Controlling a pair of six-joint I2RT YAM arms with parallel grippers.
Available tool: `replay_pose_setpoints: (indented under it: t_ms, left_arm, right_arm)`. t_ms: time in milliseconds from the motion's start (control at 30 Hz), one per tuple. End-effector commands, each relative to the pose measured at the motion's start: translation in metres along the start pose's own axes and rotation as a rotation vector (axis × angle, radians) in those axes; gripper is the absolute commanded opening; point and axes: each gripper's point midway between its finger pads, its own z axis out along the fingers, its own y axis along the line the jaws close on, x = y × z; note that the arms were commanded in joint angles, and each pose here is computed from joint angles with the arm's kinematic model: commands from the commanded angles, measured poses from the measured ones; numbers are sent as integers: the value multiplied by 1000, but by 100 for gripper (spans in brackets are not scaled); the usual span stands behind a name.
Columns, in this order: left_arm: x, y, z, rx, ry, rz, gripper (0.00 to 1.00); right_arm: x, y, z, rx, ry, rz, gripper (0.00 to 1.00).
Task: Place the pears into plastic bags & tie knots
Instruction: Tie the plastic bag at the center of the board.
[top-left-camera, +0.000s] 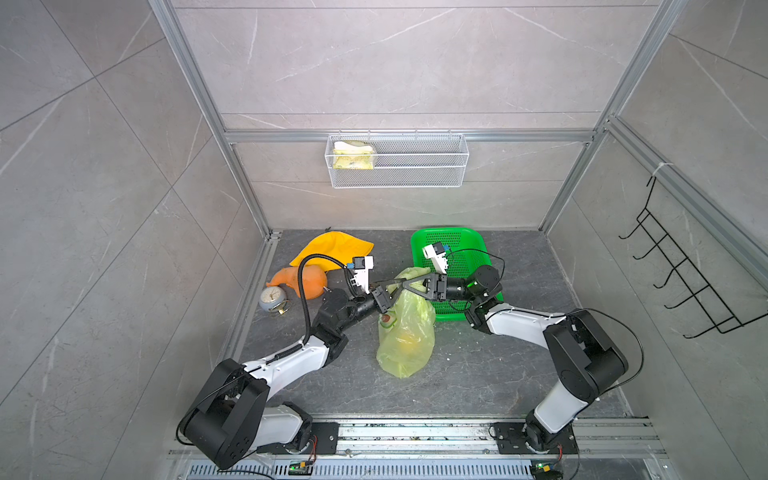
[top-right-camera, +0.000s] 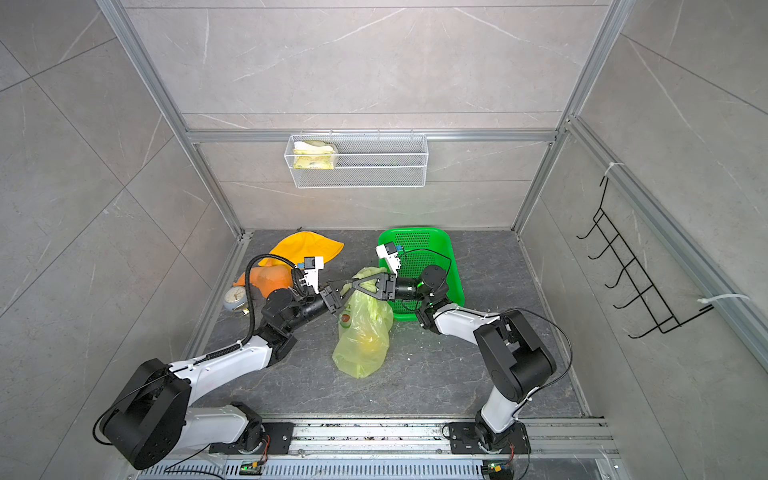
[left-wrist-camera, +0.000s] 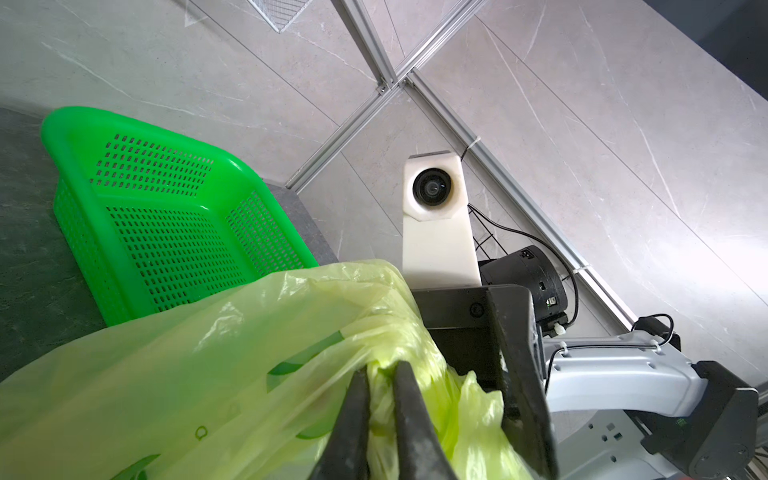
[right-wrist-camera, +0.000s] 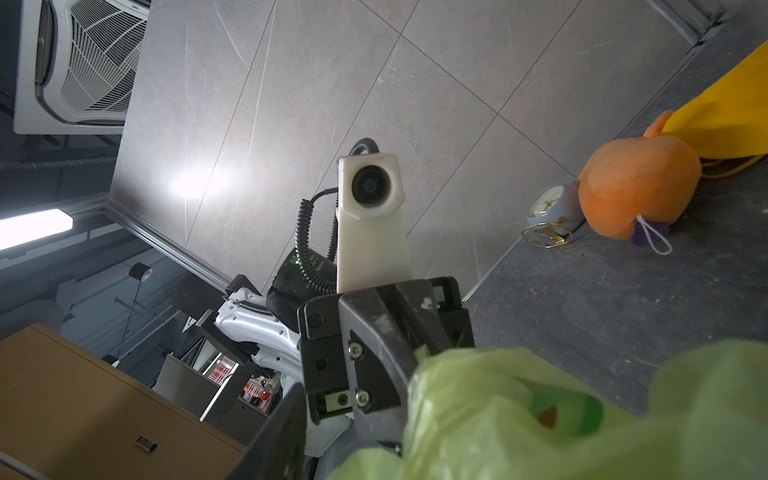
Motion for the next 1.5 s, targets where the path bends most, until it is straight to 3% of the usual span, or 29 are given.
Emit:
replay_pose_setpoints:
  t_ms: [0,67,500,633,800,833,967,1267,1467]
  left_arm:
    - [-12,-17,-4,41,-51,44,4]
    - [-14,-15,-8,20,-64,48,0]
    - [-19,-9,-17,-56,-92,85,0]
    - [-17,-11,-15,-47,-73,93,15]
    - [-13,-13,-11,-21,-45,92,24]
    - [-12,-13,-10,-16,-42,90,23]
    - [-12,-12,-8,-11,-42,86,0]
    - [-13,-8,-6,-24,-49,86,0]
    - [-13,-8,-6,-27,-49,97,0]
  right_arm:
    - [-7,-5,-10,26,-51,12,50]
    - [-9,-9,-20,53,-74,29,51]
    - [-5,-15,-56,160,-163,71,59]
    - [-8,-18,-57,166,-170,76,59]
    - [-12,-17,-54,154,-159,73,60]
    - [-12,-17,-53,152,-157,73,60]
    - [-11,-16,-53,151,-154,75,60]
    - [17,-2,-72,231,-174,90,61]
    - [42,8,-75,368,-93,29,63]
